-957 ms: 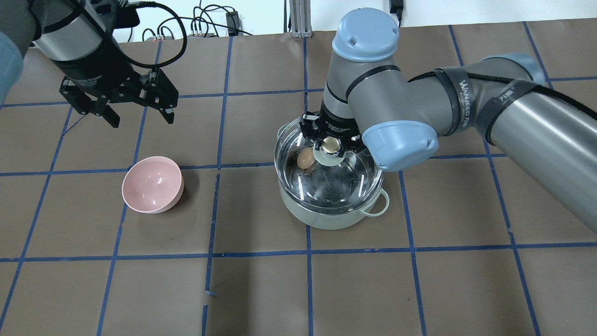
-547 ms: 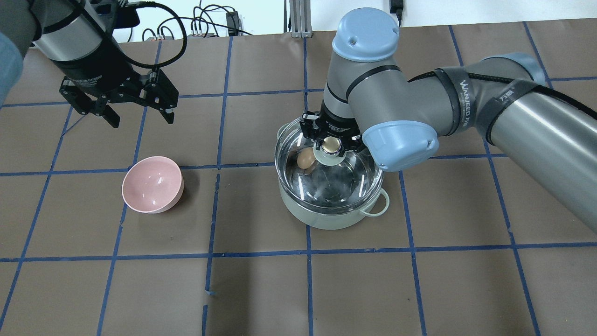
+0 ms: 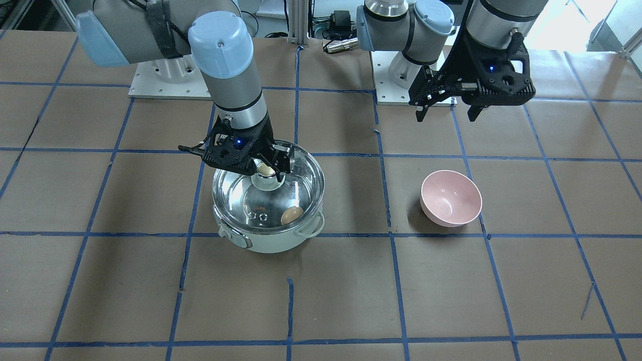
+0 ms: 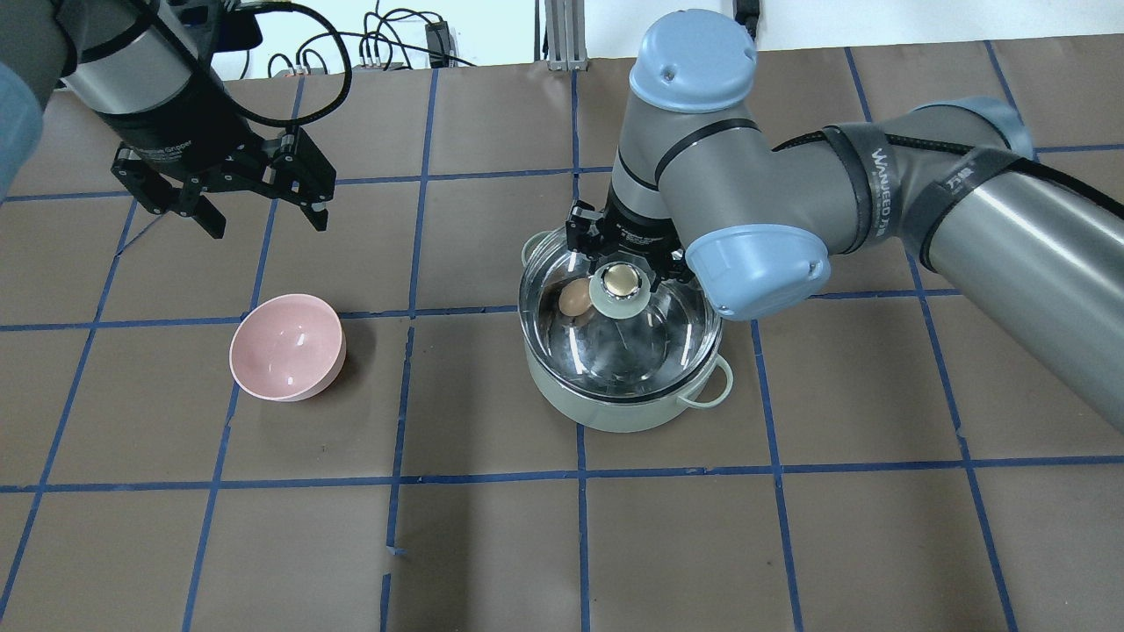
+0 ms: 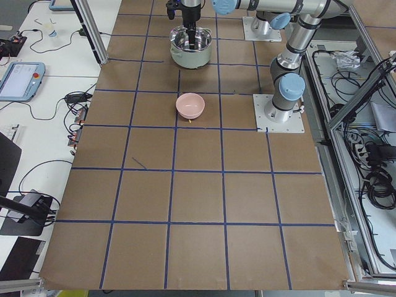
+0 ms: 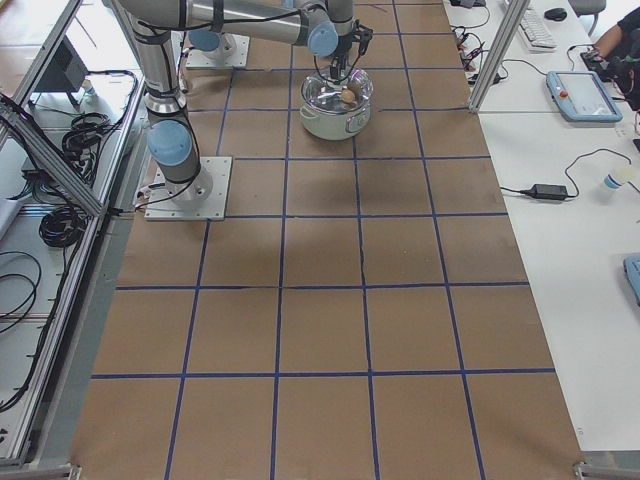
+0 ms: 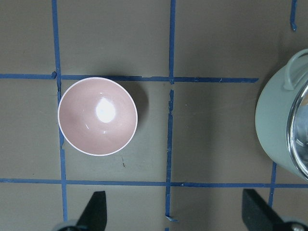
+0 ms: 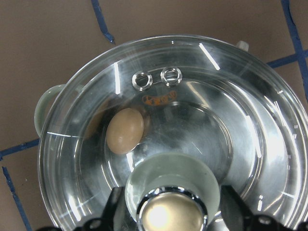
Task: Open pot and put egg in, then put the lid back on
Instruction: 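Release the lid knob and raise the right gripper away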
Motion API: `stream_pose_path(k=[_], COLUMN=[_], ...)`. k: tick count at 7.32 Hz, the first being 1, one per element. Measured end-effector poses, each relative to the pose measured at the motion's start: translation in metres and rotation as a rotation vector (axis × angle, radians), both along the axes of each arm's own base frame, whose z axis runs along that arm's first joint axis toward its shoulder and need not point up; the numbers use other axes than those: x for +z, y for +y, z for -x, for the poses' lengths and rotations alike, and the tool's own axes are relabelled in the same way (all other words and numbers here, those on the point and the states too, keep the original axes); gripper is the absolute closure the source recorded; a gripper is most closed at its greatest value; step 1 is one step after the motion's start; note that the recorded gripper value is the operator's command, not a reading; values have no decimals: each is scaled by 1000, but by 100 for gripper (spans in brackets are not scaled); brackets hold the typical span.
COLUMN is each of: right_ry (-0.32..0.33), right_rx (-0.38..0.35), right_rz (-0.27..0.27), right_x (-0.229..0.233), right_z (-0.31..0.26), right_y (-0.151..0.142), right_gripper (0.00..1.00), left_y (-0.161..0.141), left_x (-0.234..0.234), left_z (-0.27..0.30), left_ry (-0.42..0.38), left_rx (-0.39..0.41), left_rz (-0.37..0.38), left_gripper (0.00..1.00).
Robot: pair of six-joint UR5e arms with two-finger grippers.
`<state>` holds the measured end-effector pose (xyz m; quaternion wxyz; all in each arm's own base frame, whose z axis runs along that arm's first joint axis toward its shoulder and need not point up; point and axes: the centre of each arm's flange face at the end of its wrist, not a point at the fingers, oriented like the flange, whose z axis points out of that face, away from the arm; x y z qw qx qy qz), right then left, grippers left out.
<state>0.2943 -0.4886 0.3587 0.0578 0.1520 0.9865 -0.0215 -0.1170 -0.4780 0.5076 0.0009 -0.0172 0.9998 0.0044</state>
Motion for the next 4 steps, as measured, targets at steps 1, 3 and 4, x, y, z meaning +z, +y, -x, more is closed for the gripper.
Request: stream_pose_path(k=[1, 3, 4], right_ry=[0, 40, 63], right_rx=[16, 49, 63], right_rz=[22, 105, 139], right_x=[8, 44, 62], right_z=[5, 39, 67], right_y=[-6, -36, -49], right_gripper=[10, 0, 0], left_y=[0, 0, 0], left_x=[0, 0, 0], left_z=[0, 0, 0], left_ry=[0, 0, 0], left_rx=[0, 0, 0], left_rz=[1, 1, 1], left_gripper=[0, 0, 0])
